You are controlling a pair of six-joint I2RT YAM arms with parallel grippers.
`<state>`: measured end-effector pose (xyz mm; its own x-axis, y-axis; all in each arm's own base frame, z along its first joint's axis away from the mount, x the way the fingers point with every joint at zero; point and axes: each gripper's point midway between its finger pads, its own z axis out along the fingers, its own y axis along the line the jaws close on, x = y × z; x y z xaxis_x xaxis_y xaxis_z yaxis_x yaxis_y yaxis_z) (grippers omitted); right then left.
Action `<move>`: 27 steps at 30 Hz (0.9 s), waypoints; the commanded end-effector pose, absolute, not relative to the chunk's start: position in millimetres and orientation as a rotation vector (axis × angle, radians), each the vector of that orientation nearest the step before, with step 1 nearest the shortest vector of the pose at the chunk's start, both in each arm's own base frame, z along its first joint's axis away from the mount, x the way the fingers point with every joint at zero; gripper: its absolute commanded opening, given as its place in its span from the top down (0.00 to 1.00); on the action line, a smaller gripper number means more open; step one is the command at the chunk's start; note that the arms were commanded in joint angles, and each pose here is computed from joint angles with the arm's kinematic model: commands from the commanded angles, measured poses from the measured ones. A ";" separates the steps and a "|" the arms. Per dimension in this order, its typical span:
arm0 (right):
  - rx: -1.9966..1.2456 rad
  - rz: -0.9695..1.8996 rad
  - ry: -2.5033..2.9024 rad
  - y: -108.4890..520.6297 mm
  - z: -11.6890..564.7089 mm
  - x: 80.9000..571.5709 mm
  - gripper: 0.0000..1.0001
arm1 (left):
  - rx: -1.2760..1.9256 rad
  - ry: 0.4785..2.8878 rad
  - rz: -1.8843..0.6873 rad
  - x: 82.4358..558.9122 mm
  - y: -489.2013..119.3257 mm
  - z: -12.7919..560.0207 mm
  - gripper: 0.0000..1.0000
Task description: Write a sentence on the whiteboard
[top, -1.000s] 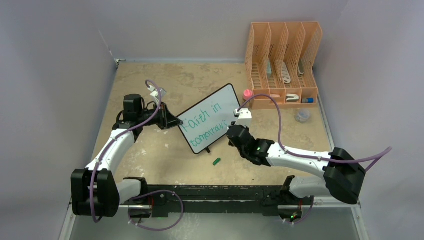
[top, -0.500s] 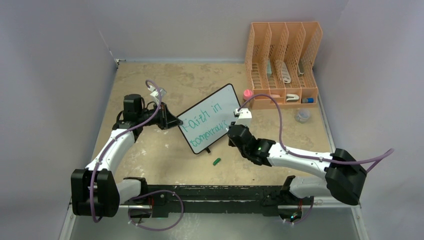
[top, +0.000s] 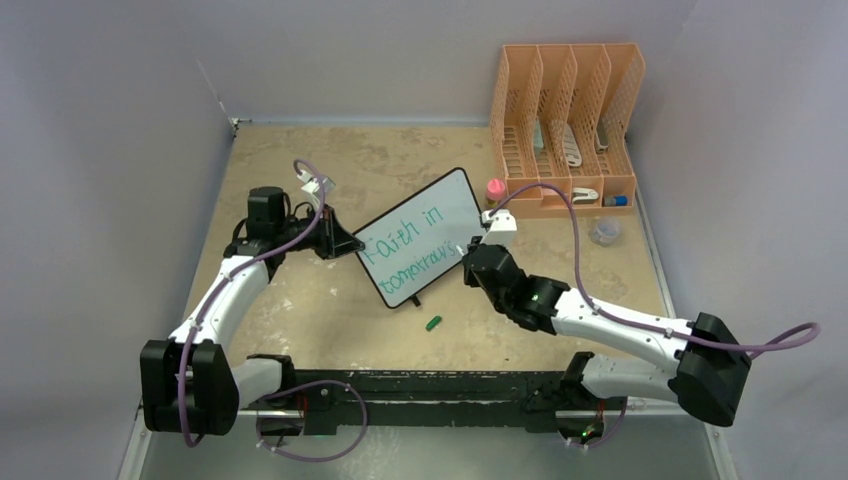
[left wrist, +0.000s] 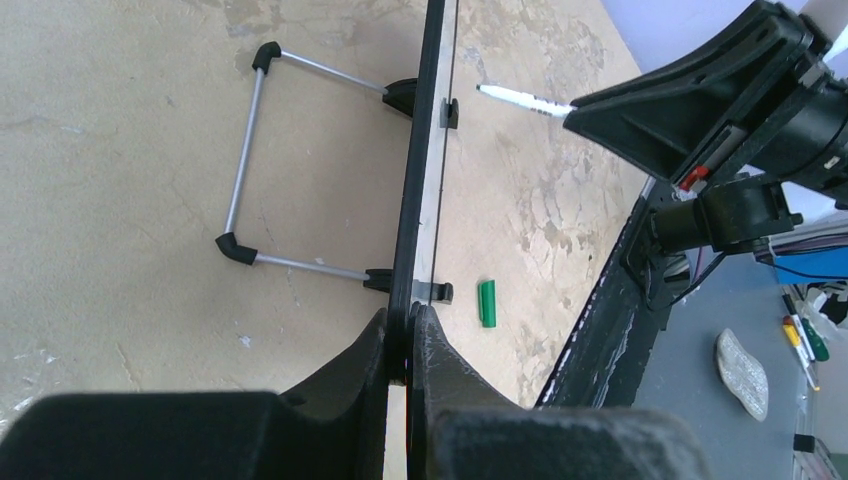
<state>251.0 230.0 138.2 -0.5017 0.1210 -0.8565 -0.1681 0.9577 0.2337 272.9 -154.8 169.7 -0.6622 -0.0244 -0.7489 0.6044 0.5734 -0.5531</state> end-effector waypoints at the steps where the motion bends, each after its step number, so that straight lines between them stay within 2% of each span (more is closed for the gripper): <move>1: 0.014 0.287 2.015 209.9 154.9 265.9 1.00 | 0.454 2.123 -0.884 287.2 -133.8 158.6 1.00; 27: -0.108 0.344 1.953 227.8 155.7 290.0 1.00 | 0.459 2.142 -0.840 297.2 -127.8 155.2 1.00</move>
